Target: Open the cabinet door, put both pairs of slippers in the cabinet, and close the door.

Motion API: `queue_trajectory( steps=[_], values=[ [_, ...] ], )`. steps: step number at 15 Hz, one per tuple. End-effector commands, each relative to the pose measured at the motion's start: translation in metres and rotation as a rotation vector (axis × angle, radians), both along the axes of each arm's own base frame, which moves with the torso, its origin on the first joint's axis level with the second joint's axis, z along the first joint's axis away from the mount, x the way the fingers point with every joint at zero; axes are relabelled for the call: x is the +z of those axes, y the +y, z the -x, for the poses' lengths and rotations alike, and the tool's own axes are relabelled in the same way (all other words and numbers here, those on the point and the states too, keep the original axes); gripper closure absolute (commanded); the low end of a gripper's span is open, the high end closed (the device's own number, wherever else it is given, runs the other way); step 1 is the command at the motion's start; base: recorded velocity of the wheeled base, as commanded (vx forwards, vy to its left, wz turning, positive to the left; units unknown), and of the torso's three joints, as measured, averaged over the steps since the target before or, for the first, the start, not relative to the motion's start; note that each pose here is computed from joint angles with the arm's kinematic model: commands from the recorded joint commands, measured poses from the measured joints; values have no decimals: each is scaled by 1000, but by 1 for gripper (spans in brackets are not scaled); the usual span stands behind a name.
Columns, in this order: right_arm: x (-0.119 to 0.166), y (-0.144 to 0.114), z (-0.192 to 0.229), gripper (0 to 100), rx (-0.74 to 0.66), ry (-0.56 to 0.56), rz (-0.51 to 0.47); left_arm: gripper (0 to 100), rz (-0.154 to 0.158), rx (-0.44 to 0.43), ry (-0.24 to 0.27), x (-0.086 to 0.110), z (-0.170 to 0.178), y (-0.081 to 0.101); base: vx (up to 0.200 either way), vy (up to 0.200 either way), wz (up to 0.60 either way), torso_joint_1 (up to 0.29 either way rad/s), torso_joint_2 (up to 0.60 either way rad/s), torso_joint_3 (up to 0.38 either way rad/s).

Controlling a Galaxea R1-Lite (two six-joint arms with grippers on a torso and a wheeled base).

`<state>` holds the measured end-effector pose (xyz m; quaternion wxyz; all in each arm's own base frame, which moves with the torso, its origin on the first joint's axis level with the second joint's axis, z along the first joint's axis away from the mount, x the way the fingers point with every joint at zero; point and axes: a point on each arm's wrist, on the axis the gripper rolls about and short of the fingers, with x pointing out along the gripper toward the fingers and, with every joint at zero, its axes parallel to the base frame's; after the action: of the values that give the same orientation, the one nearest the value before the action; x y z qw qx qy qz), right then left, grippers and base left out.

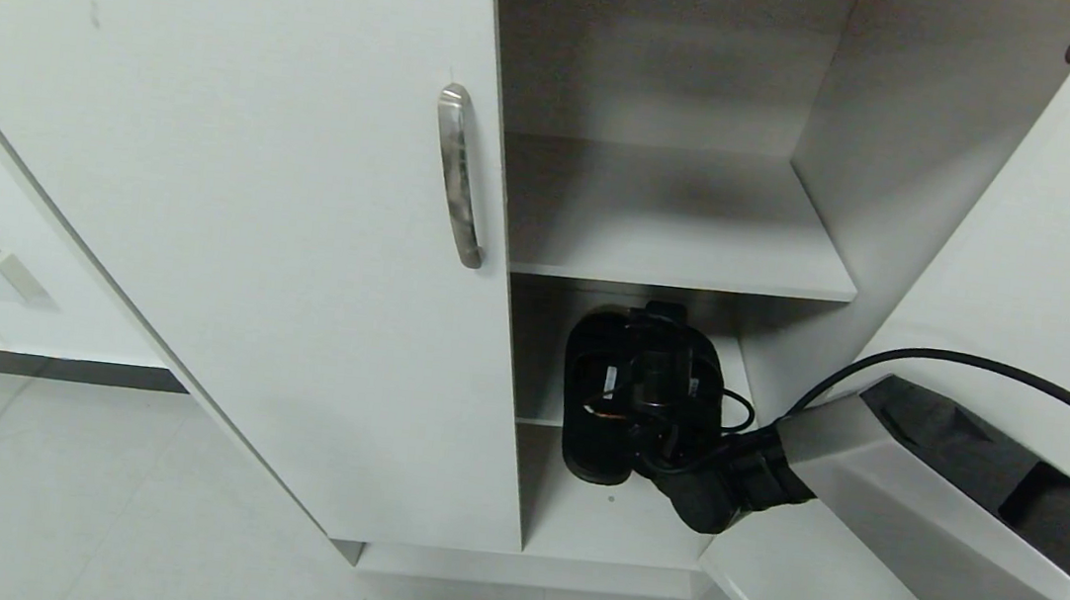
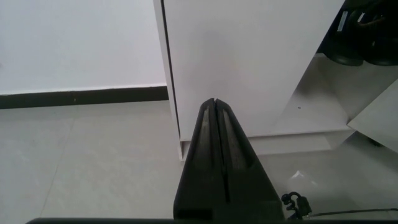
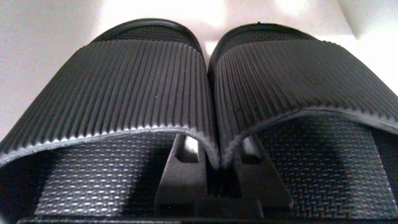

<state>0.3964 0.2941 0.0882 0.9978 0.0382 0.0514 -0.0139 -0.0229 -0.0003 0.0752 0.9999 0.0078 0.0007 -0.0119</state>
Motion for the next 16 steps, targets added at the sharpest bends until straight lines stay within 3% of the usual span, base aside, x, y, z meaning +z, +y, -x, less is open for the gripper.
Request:
queue_trajectory(
  steps=[1,2,3,12,16],
  values=[
    [-2,1,-1,100,0,2,6,100,0,-1,0,0,0,0,0,0,0,0,0,0],
    [-2,1,-1,100,0,0,5,100,0,-1,2,0,0,0,0,0,0,0,0,0],
    [-2,1,-1,0,0,2,7,100,0,-1,0,0,0,0,0,0,0,0,0,0],
    [8,-6,22,0,16,17,48,100,0,-1,0,0,0,0,0,0,0,0,0,0],
    [25,-15,87,0,96,19,53,100,-1,-1,2,0,0,0,0,0,0,0,0,0]
  ],
)
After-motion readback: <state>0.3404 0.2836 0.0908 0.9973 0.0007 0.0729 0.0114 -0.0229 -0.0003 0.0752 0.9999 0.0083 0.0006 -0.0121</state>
